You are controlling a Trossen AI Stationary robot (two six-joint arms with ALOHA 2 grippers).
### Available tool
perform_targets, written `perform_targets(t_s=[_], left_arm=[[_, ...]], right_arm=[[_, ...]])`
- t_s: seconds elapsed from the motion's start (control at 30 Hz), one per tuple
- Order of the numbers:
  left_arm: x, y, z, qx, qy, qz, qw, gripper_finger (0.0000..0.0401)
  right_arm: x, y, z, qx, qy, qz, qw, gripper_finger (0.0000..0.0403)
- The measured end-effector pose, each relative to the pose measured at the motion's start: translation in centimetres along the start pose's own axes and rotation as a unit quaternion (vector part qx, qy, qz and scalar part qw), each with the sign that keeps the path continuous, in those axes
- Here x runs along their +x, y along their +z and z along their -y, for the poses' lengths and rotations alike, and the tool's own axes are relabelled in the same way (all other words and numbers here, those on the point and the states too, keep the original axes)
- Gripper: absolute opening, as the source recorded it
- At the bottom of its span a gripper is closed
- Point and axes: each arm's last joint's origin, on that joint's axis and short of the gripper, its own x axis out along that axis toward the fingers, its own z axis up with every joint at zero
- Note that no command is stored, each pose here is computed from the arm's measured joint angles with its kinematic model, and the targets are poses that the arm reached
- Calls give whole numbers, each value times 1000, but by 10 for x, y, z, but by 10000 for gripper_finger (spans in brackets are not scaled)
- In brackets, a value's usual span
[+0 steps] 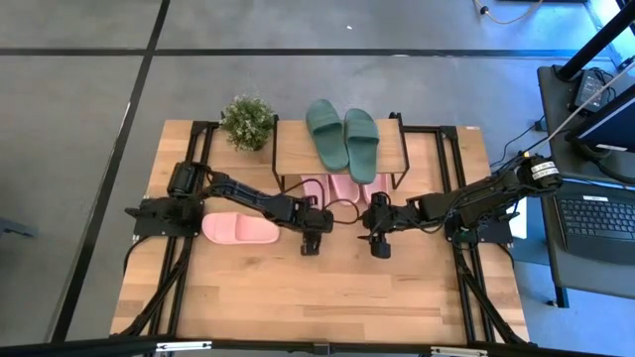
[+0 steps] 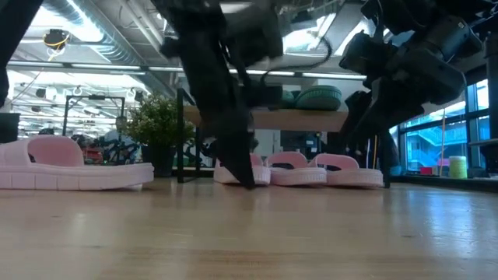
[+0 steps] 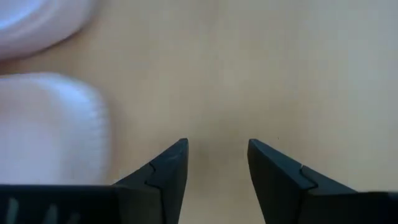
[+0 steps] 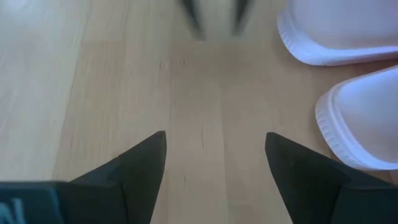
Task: Pick and place slides into the shelf
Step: Adjust the shelf on the table
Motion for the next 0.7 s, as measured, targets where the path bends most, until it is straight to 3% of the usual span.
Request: perform_targets(t_s=[0.13, 0.43, 0.53, 0.7], left_arm=[[-20, 4, 4, 1, -61, 12, 998, 159], [-72, 11, 17, 7, -100, 69, 993, 159], [-96, 6, 19, -2, -88, 90, 992, 159], [-132, -17, 22, -51, -15, 116, 992, 159]], right_arm=[[0, 0, 0, 1, 0, 2, 1000, 274], [0, -1, 0, 12, -1, -3, 1000, 274], [0, -1, 0, 11, -1, -4, 1000, 274], [0, -2, 0, 11, -2, -8, 1000, 274]])
